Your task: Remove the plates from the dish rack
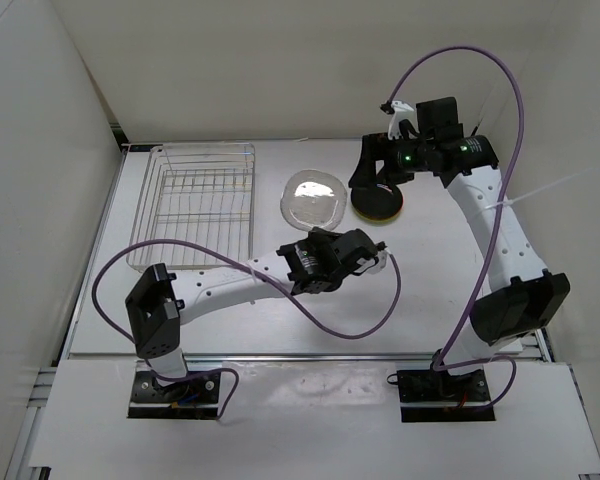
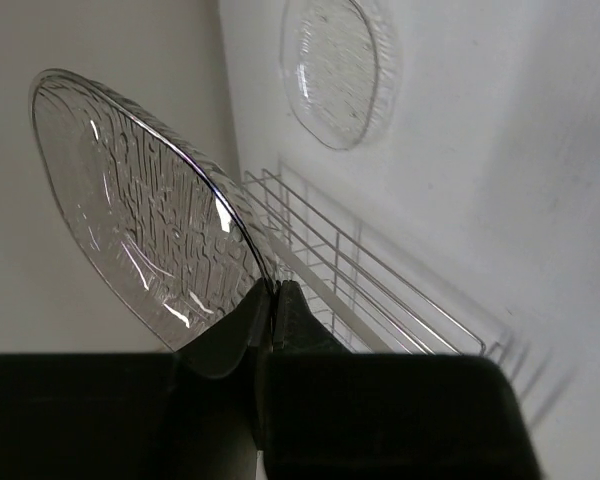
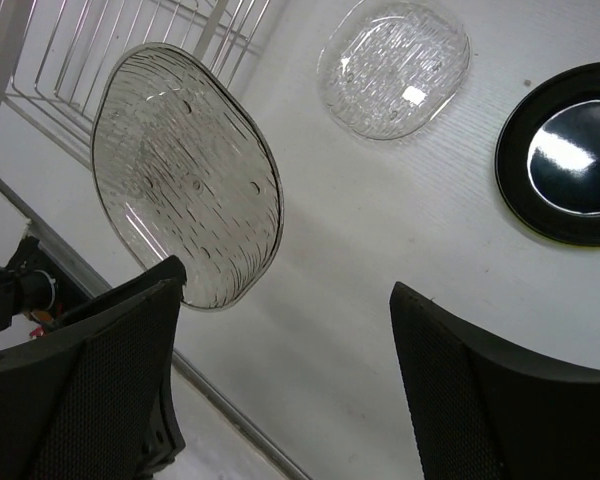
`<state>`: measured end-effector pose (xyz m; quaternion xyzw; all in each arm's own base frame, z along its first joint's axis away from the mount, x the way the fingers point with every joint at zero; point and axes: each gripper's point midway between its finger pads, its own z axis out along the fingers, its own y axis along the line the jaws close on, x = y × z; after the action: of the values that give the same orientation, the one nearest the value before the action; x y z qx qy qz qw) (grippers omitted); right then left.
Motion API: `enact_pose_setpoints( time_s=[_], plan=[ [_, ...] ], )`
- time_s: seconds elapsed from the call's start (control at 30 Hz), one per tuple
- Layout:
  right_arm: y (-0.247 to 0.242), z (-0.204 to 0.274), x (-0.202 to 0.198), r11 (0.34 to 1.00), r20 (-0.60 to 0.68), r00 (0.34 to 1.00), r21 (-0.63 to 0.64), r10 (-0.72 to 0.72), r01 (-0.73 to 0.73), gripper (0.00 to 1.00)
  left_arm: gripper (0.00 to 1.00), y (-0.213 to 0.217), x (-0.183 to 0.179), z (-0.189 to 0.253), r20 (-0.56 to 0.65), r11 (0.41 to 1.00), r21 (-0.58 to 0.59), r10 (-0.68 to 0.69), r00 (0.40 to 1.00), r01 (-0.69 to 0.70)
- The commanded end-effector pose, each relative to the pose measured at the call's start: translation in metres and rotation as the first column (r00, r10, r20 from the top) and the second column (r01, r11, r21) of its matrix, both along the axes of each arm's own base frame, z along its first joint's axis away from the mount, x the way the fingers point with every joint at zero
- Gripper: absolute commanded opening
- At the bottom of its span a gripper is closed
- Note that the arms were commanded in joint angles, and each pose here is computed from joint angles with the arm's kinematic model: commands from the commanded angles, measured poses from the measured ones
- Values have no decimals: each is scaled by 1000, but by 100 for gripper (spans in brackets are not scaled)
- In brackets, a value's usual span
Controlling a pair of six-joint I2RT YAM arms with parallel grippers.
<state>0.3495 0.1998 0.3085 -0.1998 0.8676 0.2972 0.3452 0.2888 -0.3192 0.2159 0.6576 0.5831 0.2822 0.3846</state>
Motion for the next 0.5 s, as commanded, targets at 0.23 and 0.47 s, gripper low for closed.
enact_pose_setpoints(
  time_s=[0.23,0.47],
  plan=[
    [9,-16,0,998,-44,999,50,29,-27,74,11,-49,8,46,123,994,-113,17,992,-3],
    [9,-22,0,999,-54,998,48,29,-27,23,11,-66,6,52,118,989,-147,46,992,-28]
  ],
)
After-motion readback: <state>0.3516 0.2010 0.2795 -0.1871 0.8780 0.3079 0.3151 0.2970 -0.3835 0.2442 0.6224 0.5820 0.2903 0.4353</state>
